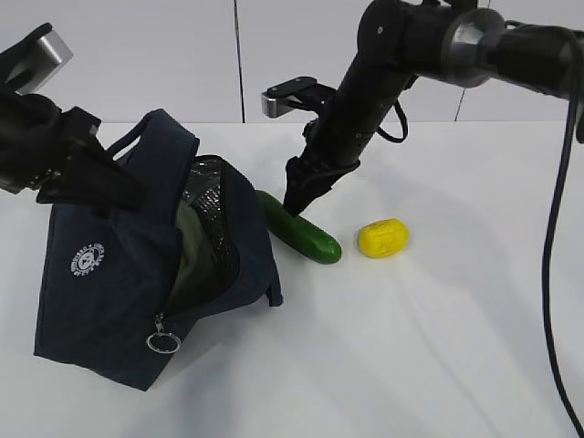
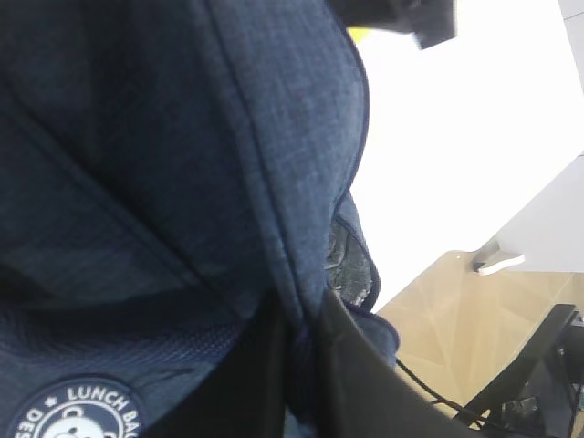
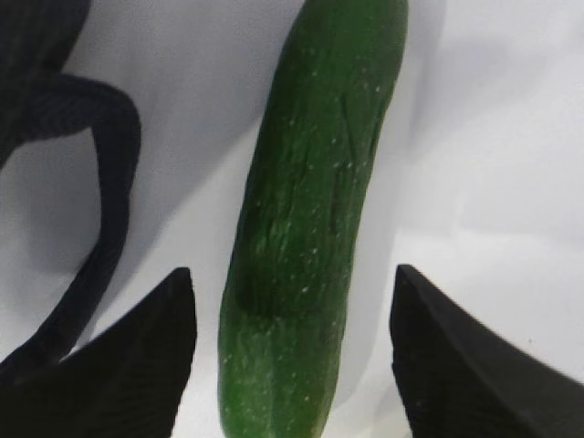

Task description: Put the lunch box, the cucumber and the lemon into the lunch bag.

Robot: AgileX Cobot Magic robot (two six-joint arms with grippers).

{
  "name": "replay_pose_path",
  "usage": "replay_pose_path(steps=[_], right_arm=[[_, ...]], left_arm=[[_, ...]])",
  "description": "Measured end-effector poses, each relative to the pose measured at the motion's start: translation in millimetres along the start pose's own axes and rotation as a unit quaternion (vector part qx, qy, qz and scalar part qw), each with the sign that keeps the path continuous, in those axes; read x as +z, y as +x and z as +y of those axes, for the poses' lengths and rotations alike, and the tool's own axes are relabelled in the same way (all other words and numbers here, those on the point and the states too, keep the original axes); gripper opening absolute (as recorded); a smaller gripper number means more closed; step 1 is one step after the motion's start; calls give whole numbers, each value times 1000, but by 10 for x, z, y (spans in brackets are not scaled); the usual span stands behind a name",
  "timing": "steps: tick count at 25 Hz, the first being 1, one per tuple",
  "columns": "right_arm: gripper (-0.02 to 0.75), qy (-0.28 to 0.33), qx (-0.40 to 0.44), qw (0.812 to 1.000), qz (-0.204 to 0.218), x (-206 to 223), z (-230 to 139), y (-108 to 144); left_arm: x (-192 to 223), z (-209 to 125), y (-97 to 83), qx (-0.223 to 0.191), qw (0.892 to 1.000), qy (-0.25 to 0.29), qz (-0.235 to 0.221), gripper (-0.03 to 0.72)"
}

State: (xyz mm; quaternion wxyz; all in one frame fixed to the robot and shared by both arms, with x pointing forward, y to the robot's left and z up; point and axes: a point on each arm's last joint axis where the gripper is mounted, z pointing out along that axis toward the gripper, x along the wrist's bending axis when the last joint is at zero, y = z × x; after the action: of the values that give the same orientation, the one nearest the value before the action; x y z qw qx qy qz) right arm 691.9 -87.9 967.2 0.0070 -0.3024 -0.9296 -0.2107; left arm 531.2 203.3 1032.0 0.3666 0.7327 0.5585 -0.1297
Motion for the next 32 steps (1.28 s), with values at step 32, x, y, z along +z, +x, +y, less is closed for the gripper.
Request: replay_pose_path(steps=[32], right_arm=[[492, 5, 24, 999, 29, 524, -101, -93]], left_arm=[[0, 11, -15, -7, 1000, -6, -8, 17]])
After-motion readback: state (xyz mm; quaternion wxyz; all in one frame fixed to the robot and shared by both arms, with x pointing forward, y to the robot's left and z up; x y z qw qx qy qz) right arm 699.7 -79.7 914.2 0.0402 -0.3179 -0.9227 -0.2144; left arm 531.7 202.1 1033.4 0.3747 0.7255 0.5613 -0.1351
